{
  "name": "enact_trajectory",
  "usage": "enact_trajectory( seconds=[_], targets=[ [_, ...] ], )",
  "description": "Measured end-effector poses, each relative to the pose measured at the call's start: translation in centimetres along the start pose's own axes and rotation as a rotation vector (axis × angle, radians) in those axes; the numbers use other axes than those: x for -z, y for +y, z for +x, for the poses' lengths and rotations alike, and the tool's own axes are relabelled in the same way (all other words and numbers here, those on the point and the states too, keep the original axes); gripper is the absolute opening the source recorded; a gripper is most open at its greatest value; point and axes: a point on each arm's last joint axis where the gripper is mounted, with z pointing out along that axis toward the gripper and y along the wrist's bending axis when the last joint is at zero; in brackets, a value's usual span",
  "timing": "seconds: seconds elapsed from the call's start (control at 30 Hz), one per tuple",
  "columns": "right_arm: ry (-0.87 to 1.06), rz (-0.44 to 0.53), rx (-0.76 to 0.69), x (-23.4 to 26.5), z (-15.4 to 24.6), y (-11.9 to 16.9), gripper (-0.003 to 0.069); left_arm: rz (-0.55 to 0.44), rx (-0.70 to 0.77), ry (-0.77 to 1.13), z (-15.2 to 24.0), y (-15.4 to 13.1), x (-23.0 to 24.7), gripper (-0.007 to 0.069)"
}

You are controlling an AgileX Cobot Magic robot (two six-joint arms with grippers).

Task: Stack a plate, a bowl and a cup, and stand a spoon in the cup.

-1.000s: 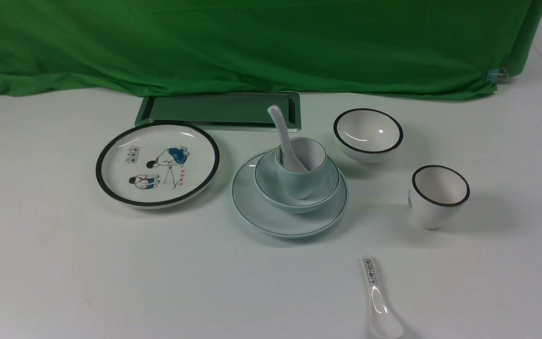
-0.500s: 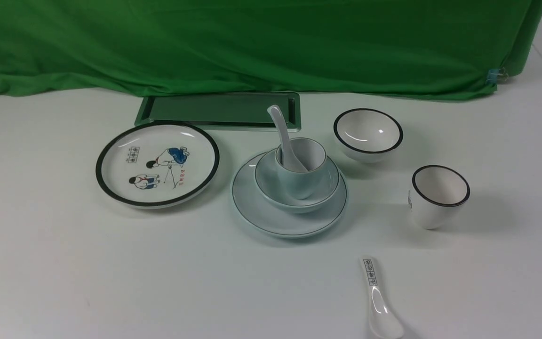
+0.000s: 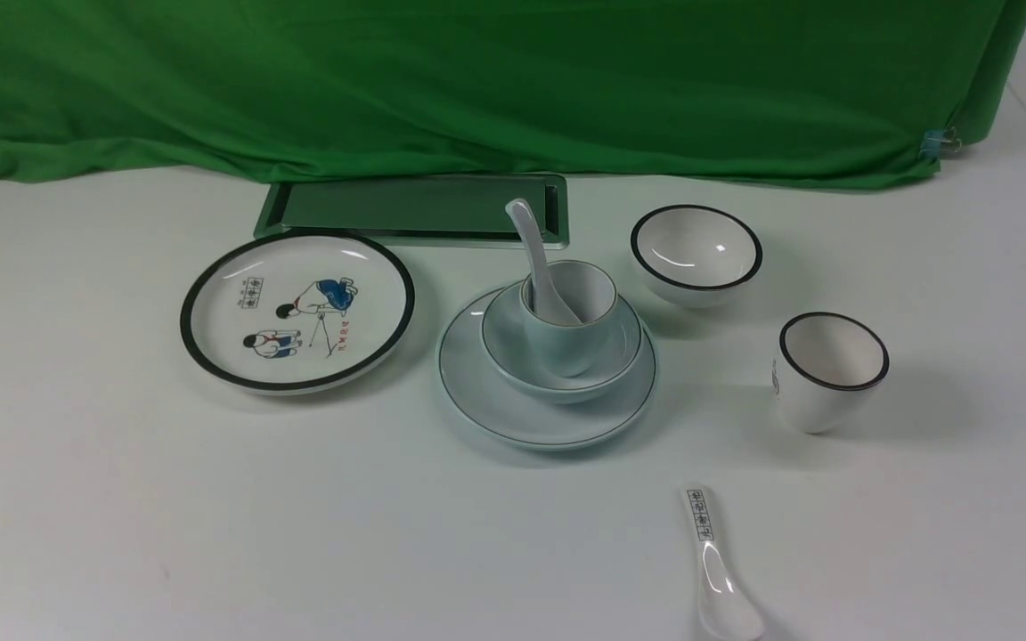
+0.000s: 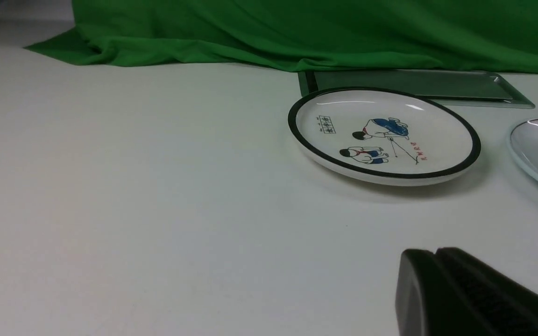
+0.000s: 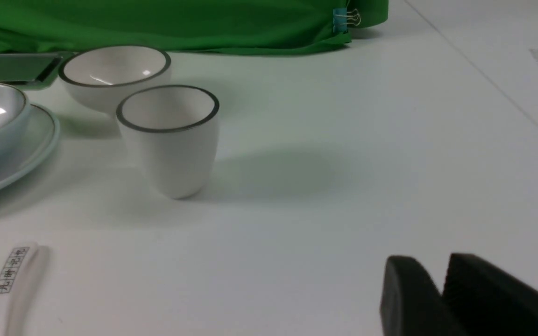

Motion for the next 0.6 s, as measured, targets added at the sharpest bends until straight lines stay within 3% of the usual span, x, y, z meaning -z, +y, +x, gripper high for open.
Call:
enact_trajectory(
  seconds=[0.6],
  targets=[
    [0.0, 0.0, 0.0, 0.0, 0.0, 0.0, 0.02, -0.008, -0.031, 0.0, 0.0, 0.07, 0.0, -0.0031]
  ],
)
